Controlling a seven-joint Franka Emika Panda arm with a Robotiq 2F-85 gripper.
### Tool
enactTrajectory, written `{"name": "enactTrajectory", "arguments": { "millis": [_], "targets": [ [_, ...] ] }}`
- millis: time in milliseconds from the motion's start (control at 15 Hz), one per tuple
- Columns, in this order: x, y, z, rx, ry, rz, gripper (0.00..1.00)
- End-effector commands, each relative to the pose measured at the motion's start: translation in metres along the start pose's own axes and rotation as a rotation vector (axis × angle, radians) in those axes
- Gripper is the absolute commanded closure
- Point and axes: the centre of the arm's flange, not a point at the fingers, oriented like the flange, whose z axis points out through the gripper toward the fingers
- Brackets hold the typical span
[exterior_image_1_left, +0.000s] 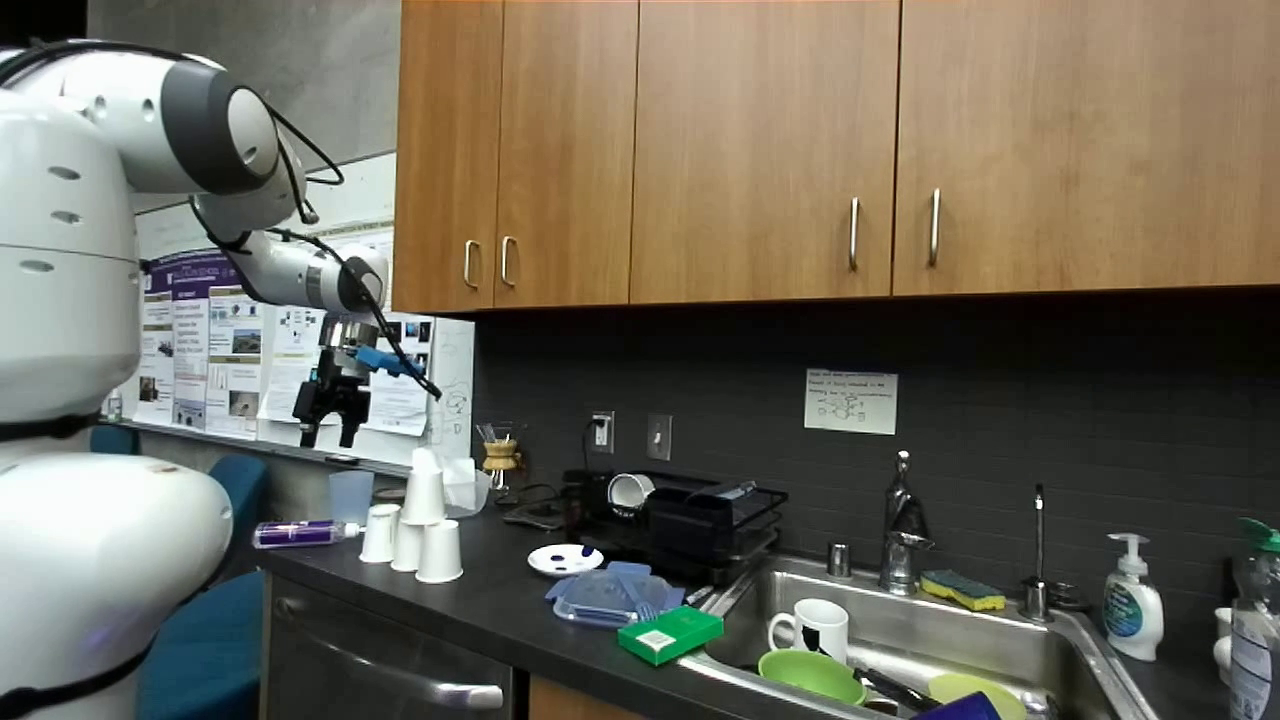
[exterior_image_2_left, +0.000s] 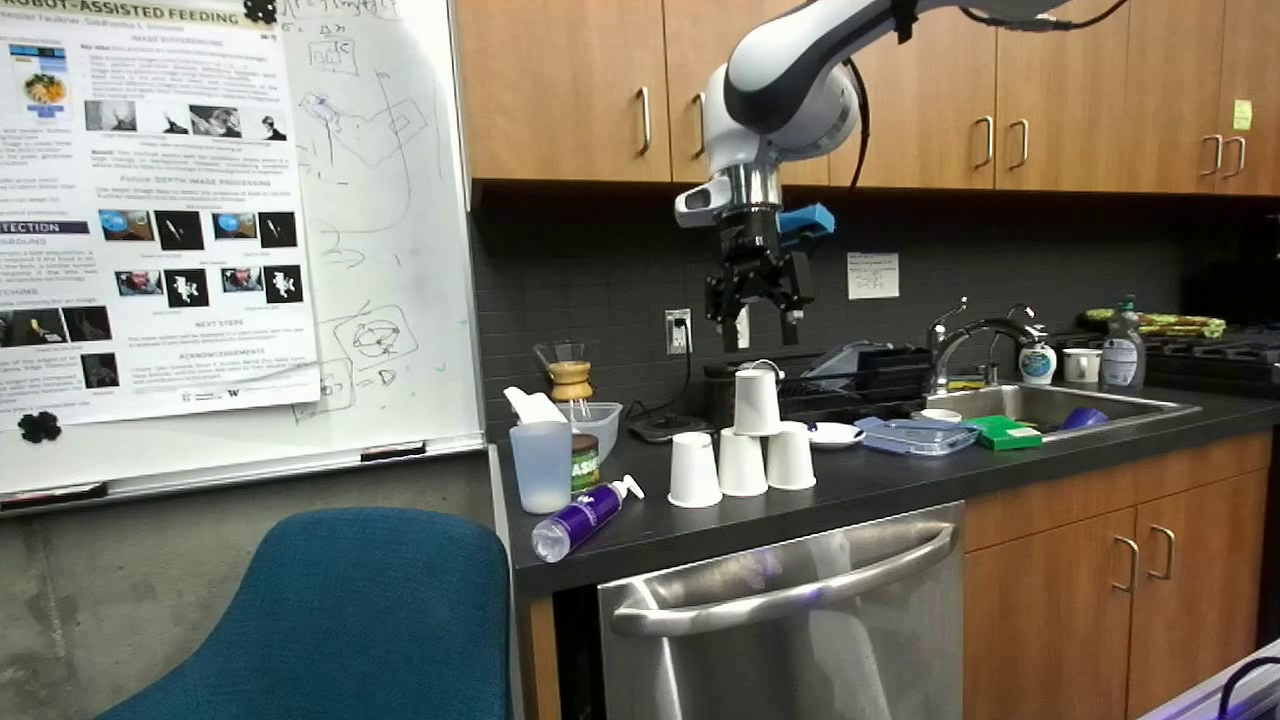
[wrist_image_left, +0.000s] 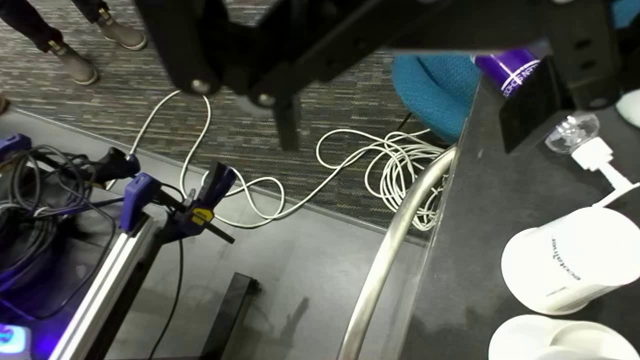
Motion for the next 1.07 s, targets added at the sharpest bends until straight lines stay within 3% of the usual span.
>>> {"name": "enactTrajectory", "arguments": {
  "millis": [0,467,733,1000],
  "targets": [
    [-0.009,0.008,-0.008,0.055,0.018,0.016,0.00],
    [0.000,0.011,-0.002,0.067,-0.036,0.031,0.00],
    [0.010,0.013,0.003,0.123,-0.070,0.092,0.00],
    [0.014,0.019,0.001,0.047,-0.069,0.056,0.00]
  ]
}}
